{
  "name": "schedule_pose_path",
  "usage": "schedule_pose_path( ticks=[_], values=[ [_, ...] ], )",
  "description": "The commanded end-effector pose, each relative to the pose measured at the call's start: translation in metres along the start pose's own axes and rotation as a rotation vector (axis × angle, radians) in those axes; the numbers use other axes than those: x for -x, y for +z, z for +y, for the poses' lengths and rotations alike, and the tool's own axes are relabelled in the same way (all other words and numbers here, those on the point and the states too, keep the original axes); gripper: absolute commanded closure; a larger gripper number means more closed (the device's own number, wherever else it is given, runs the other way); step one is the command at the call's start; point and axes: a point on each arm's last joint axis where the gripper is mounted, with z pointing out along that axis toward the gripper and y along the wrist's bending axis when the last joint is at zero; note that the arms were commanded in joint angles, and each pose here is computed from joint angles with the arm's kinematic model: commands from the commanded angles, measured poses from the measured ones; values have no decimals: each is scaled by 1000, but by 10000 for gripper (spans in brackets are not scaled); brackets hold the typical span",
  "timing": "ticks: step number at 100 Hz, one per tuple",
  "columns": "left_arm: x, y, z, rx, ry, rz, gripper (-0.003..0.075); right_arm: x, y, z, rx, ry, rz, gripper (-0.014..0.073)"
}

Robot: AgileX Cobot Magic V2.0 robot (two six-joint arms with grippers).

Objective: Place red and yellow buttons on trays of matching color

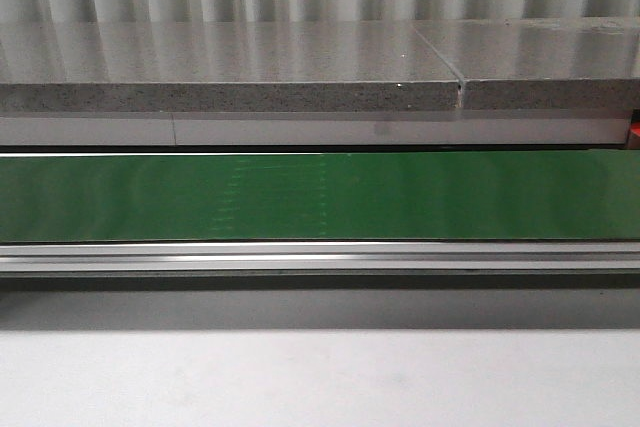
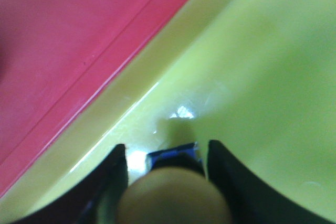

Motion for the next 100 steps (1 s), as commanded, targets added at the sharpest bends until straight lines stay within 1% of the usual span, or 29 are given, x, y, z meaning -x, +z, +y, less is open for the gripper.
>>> schedule_pose_path(
  ticks=[1,4,11,38,52,73,82,91,100],
  values=[
    [13,-4,0,2,-13,-89,740,15,-19,5,14,6,-105,116],
    [13,-4,0,2,-13,-89,740,15,-19,5,14,6,-105,78],
    [13,-4,0,2,-13,-89,740,15,-19,5,16,9,-105,34],
    [13,-4,0,2,-13,-89,740,16,-25,7,27,23,-109,32],
    [13,-4,0,2,-13,-89,740,20,-48,12,41,13,-174,32],
    [13,-4,0,2,-13,-89,740,23,-102,23,78,-4,-316,32],
    [13,-4,0,2,-13,-89,740,20,-128,33,110,-23,-377,32],
    [13,-4,0,2,-13,-89,740,12,-150,52,156,-76,-426,32],
    [13,-4,0,2,-13,-89,740,-1,-168,81,225,-183,-451,32]
  ],
)
